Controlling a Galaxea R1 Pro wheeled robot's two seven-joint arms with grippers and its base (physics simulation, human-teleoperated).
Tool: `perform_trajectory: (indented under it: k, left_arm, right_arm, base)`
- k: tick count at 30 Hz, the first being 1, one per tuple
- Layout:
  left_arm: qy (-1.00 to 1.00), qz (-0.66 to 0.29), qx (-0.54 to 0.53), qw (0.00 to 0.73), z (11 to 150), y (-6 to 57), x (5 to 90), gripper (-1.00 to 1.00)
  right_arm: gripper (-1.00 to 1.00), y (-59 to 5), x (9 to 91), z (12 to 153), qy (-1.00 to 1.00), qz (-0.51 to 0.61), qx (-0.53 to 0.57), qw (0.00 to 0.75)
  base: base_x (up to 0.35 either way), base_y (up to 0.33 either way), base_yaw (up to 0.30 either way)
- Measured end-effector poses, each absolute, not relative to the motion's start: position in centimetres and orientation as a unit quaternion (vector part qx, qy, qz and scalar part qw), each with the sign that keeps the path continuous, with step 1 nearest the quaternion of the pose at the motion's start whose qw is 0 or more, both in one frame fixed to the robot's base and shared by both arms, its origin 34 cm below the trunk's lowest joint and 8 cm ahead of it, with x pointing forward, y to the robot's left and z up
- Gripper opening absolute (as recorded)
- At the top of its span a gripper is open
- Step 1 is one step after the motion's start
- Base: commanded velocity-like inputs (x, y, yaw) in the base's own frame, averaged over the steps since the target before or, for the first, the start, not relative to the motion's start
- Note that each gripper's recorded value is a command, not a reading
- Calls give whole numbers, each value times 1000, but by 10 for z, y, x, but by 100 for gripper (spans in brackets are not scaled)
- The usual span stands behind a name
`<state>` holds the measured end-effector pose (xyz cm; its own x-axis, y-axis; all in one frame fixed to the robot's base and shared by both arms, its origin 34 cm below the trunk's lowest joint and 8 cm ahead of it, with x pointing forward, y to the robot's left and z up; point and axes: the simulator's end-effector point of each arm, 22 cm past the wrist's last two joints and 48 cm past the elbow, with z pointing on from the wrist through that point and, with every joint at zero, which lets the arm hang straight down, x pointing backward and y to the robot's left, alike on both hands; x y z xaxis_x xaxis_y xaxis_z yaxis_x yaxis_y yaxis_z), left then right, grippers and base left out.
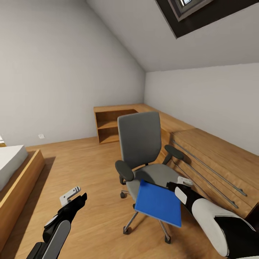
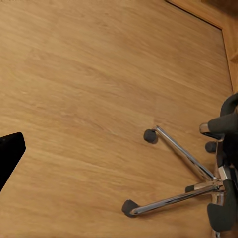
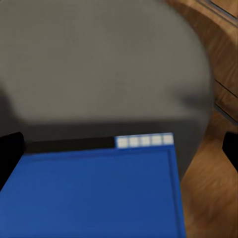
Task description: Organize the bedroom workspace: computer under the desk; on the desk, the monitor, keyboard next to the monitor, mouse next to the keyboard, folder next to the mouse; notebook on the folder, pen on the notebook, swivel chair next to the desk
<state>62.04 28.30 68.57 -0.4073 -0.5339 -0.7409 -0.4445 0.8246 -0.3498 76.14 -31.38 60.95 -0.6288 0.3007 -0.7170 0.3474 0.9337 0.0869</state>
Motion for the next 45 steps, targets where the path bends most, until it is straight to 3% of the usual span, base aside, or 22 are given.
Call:
perform_trajectory:
  k: [15, 23, 33, 45]
  left_arm:
    - [853, -53, -265, 447, 693, 258, 620, 100]
    - [855, -51, -265, 444, 689, 258, 618, 100]
    - [856, -48, -264, 441, 687, 259, 617, 100]
    - [856, -48, -265, 441, 686, 260, 617, 100]
  right_arm:
    - [100, -315, 780, 649, 887, -27, 183, 424]
    - [100, -313, 808, 699, 858, -12, 179, 481]
    - [100, -300, 780, 722, 857, -2, 159, 489]
    - [100, -297, 742, 738, 852, 11, 210, 478]
  base:
    - [0, 0, 0]
    - [0, 0, 0]
    - [0, 0, 0]
    - [0, 0, 0]
